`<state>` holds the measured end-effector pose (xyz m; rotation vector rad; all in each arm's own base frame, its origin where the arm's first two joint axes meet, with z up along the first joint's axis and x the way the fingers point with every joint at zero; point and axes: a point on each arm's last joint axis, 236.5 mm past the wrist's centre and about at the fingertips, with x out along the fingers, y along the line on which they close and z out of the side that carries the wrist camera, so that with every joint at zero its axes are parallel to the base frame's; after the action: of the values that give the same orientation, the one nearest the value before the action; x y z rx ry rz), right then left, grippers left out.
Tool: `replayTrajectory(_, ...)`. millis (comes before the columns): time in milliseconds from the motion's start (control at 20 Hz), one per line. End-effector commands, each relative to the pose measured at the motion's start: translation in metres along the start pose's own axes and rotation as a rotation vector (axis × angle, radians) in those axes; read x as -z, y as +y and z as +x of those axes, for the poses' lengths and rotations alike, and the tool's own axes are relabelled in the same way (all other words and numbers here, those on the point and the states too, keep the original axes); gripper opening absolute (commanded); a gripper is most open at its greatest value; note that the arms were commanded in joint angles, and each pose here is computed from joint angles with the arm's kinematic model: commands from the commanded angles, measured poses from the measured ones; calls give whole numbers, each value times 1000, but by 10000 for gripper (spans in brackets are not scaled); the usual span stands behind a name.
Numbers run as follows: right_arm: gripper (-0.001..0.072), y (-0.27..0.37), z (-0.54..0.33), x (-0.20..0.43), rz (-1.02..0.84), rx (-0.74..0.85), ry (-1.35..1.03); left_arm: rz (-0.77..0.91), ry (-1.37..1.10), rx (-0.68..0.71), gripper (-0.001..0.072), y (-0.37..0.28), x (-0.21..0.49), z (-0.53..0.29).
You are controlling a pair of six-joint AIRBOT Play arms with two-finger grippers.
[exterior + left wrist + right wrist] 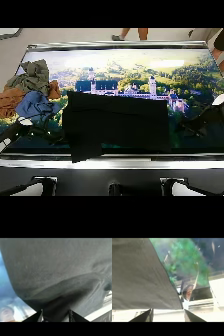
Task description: Fold the shirts.
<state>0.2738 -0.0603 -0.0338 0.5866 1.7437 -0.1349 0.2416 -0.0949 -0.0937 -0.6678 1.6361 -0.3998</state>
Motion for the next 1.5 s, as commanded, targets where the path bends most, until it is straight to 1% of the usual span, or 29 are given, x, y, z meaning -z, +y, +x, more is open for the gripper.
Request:
replayTrajectory(0,494,-3,3,6,-20,7,10,-20,-34,28,392,0,3,10)
replayTrajectory(50,495,-4,3,6,-21,11,12,-23,-38,34,389,-1,3,10)
replayTrajectory(100,495,-5,4,8,-19,14,15,-27,-40,41,364,-3,2,10)
replayTrajectory(150,496,-6,8,11,-16,15,24,-32,-42,46,297,-4,2,10)
replayTrajectory(200,496,-8,14,16,-8,14,35,-28,-39,48,294,-6,2,11)
replayTrajectory(250,496,-8,22,21,-1,9,46,-20,-26,49,256,-8,5,13)
replayTrajectory(300,496,-10,30,27,5,6,56,-8,-12,48,254,-11,8,15)
replayTrajectory(350,496,-11,37,31,9,7,62,5,-3,45,132,-14,10,18)
replayTrajectory(400,496,-13,43,35,11,7,69,12,-1,42,33,-15,11,19)
replayTrajectory(550,507,-16,56,49,20,7,110,16,-4,39,30,-15,10,19)
replayTrajectory(700,561,-6,71,55,20,-51,119,20,-6,39,29,-15,10,19)
replayTrajectory(750,563,-1,75,54,29,-76,112,23,-9,39,29,-16,9,18)
replayTrajectory(1000,561,-1,98,53,68,-96,77,41,-32,38,29,-19,8,13)
replayTrajectory(1050,539,2,101,51,78,-111,66,42,-32,35,29,-19,8,13)
replayTrajectory(1100,408,4,102,49,97,-122,56,45,-32,31,29,-18,8,13)
replayTrajectory(1150,150,7,101,48,121,-136,55,46,-33,32,29,-19,7,12)
replayTrajectory(1200,43,14,98,47,123,-162,57,56,-32,30,29,-20,6,9)
replayTrajectory(1300,42,19,82,40,63,-171,32,117,-21,2,28,-25,0,-6)
replayTrajectory(1450,40,30,34,3,5,-173,-133,210,-85,-62,26,-43,-32,-48)
